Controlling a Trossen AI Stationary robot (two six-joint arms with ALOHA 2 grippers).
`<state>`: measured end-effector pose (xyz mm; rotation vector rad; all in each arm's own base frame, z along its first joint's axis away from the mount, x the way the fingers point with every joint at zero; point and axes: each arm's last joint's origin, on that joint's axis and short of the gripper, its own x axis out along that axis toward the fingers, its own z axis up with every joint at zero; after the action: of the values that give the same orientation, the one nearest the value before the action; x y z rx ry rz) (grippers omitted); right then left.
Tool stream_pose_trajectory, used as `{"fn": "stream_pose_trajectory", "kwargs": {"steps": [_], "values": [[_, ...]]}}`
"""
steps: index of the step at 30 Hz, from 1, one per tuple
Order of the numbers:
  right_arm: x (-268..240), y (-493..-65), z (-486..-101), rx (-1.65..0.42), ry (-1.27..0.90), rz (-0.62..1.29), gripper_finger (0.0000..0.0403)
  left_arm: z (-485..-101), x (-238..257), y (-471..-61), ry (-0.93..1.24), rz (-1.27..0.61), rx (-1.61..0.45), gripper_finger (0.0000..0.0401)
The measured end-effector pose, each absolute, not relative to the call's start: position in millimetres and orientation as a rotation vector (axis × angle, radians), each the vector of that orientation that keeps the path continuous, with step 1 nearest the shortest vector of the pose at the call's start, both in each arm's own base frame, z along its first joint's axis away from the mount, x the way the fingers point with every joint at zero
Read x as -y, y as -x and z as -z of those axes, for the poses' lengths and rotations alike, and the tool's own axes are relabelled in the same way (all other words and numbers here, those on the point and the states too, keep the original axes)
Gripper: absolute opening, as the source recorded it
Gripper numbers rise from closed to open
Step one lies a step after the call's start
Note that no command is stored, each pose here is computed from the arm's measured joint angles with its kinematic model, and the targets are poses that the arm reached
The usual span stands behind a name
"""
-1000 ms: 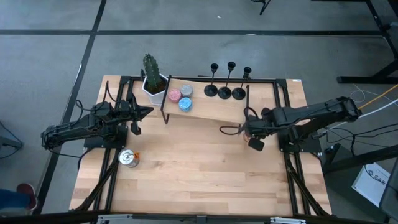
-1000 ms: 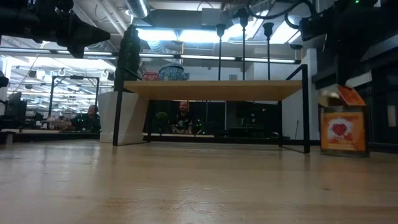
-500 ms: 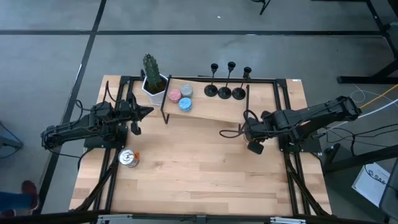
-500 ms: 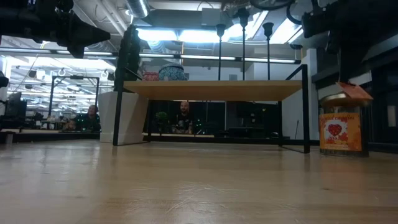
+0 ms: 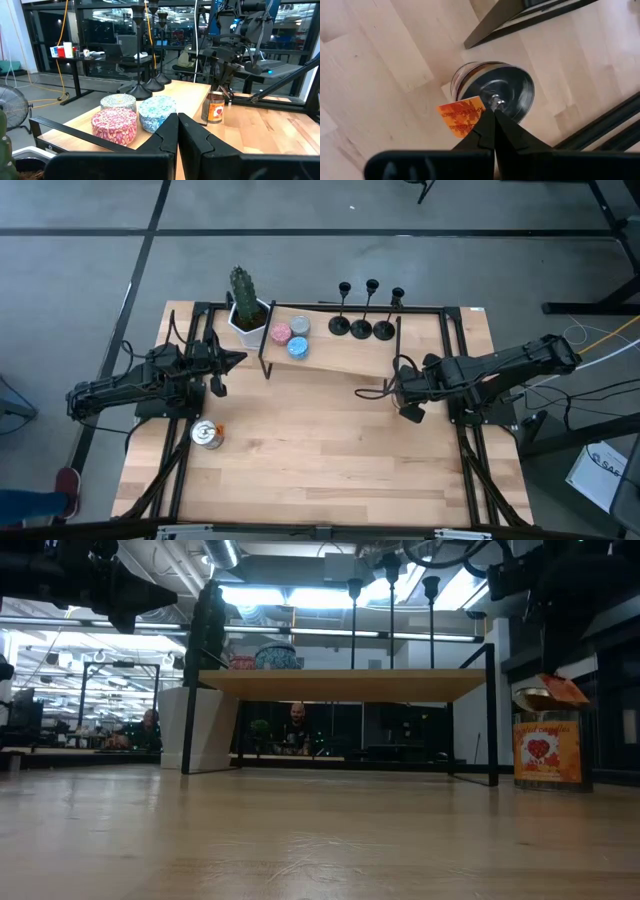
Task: Pick & Place candle stick holders
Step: Put the top silver scented candle on the shelf
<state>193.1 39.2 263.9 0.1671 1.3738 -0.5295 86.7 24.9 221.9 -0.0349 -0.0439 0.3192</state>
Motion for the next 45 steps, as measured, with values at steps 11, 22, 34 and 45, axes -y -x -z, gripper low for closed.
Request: {"fn": "stream_pose_trajectory", "kwargs": {"steps": [11,22,34,45], "values": [[-40.5,-195.7,-261.5,-1.388,-0.184,0.517,0.0,-222.0,-24.9,-86.7,0.035,-0.319,0.044,0.0006],[-43.6,-204.7,-249.7,-1.464,-0.178,0.509,0.0,-222.0,-24.9,-86.7,0.035,-0.32,0.044,0.0006],[-43.0,-201.8,-248.5,-1.507,-0.158,0.524,0.0001,-222.0,-24.9,-86.7,0.035,-0.32,0.044,0.0006],[-43.1,-200.7,-248.5,-1.523,-0.169,0.522,0.0004,-222.0,-24.9,-86.7,0.035,-0.319,0.044,0.0006]]}}
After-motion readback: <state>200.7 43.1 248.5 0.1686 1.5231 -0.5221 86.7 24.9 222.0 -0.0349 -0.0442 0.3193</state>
